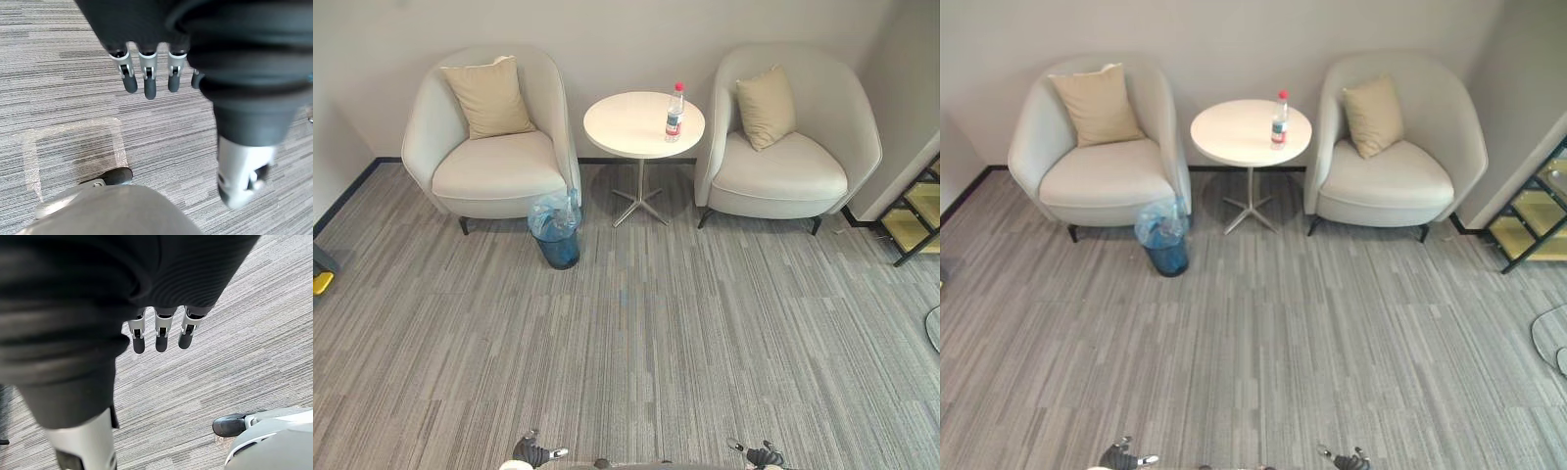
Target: Gather rubbish on tea table into small bin, then transfer packed bag to large trash can.
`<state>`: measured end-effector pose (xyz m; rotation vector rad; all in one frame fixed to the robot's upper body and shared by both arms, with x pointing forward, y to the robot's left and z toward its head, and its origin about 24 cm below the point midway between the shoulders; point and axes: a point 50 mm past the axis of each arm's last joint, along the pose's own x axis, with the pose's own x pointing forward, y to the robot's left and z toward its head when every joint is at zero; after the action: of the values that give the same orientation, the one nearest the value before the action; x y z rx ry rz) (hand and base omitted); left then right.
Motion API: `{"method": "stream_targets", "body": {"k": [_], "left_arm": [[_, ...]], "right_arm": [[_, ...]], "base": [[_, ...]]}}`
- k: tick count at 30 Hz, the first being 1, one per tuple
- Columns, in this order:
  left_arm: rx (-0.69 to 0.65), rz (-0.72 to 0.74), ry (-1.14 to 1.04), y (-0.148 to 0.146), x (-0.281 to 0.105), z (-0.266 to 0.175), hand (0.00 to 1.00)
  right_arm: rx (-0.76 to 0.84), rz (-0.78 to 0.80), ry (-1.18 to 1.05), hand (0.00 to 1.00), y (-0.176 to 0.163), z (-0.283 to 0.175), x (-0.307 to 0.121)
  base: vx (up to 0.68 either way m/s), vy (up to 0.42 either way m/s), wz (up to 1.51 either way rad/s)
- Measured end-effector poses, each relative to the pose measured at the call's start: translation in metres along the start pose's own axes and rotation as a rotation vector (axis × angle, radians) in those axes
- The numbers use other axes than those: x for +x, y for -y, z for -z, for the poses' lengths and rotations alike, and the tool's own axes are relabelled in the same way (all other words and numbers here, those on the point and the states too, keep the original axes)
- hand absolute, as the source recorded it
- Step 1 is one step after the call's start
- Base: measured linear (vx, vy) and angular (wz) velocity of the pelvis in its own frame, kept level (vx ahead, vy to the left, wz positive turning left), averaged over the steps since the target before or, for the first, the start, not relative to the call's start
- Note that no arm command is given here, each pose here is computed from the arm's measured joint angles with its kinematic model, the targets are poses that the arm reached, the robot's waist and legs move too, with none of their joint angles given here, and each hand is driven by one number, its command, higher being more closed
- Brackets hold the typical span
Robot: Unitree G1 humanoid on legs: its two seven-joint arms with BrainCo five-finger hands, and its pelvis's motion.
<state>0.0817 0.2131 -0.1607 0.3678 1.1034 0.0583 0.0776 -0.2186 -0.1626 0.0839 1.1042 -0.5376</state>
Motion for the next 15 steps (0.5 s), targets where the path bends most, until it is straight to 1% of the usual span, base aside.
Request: {"method": "stream_targets", "body": {"k": [15], "left_arm": [[-0.012, 0.0, -0.008, 0.0, -0.0001, 0.0015, 0.0]], "right_arm": [[0.002, -0.003, -0.003, 0.0, -0.0008, 0.0009, -0.0003]], "base": [[-0.02, -0.005, 0.0]]}}
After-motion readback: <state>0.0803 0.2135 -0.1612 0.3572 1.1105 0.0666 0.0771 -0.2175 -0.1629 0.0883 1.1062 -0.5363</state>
